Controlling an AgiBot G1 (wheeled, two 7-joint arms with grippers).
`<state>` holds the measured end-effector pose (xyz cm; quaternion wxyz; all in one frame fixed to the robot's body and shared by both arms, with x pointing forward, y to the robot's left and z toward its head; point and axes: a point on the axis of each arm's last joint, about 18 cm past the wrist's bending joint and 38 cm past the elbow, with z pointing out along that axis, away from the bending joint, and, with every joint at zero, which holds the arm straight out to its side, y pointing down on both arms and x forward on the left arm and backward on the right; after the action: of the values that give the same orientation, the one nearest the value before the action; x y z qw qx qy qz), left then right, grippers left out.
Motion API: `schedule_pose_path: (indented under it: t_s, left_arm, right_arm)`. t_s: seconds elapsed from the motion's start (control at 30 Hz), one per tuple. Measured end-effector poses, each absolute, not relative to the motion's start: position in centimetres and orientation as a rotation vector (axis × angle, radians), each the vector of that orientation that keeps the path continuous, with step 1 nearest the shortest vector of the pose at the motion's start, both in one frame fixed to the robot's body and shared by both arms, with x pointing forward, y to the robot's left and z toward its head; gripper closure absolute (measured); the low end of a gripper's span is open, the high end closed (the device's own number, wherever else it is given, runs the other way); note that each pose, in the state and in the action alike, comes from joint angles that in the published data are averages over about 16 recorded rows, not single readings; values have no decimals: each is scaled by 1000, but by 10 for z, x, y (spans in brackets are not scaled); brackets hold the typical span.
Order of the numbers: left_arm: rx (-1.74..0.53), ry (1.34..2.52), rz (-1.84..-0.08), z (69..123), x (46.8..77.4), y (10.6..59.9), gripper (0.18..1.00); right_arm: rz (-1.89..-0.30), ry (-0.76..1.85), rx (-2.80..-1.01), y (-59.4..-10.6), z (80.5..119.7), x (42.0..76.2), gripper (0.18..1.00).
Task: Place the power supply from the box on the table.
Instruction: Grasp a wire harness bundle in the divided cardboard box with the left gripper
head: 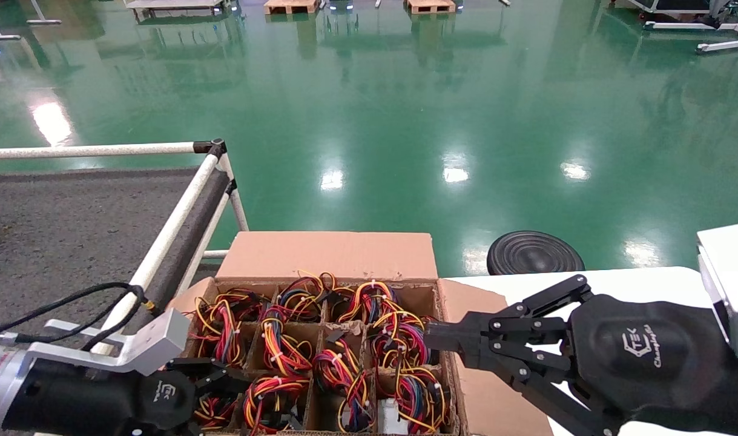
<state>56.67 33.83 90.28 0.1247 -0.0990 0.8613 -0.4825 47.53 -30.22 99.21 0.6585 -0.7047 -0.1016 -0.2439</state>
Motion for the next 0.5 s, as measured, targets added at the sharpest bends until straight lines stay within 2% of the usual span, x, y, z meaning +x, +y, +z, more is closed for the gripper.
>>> schedule_pose_path:
  t_s: [0.5]
  left_arm:
    - [-271, 2474, -1444, 901, 567, 343, 186]
  right_arm:
    - [-552, -230, -1595, -302, 992, 475, 985]
